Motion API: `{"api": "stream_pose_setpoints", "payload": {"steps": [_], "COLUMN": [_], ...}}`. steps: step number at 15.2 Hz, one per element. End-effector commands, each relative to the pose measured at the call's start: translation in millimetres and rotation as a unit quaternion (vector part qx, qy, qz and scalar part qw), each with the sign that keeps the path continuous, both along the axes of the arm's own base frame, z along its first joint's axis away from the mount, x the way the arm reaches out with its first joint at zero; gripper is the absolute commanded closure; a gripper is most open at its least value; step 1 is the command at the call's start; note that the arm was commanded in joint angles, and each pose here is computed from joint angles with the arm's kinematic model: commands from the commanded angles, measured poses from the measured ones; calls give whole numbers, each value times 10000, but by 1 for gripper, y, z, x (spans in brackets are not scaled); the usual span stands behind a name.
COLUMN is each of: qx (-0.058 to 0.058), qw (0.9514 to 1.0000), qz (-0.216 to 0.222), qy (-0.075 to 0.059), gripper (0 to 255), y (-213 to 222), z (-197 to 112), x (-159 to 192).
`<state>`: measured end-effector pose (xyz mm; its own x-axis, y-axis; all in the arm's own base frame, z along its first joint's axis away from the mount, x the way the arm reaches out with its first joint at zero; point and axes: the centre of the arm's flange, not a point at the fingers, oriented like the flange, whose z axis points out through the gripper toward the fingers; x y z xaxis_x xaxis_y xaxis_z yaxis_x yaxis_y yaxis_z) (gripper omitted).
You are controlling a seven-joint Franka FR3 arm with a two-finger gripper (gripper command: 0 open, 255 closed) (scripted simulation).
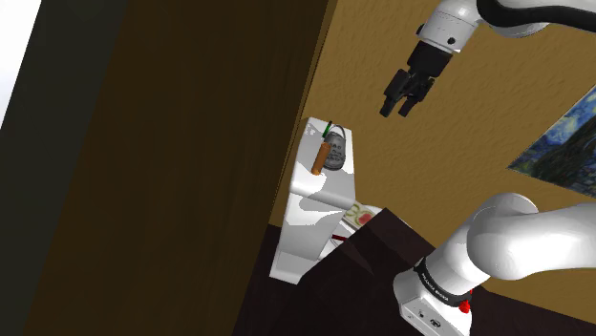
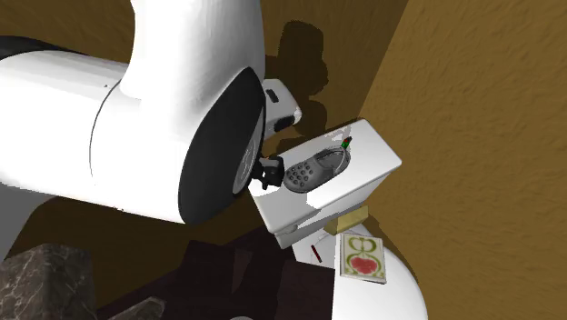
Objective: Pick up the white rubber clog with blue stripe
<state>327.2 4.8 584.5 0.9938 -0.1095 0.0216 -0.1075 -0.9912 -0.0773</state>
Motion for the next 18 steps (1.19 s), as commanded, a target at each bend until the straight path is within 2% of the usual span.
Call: {"api": "stream_pose_setpoints", "payload": {"steps": [1, 18], "qx": [0, -439], "qw": [10000, 9982], "qz": [0, -405], "qy": [0, -23], "gripper": [0, 0], "y": [0, -114], "z": [0, -128], "x": [0, 131]}}
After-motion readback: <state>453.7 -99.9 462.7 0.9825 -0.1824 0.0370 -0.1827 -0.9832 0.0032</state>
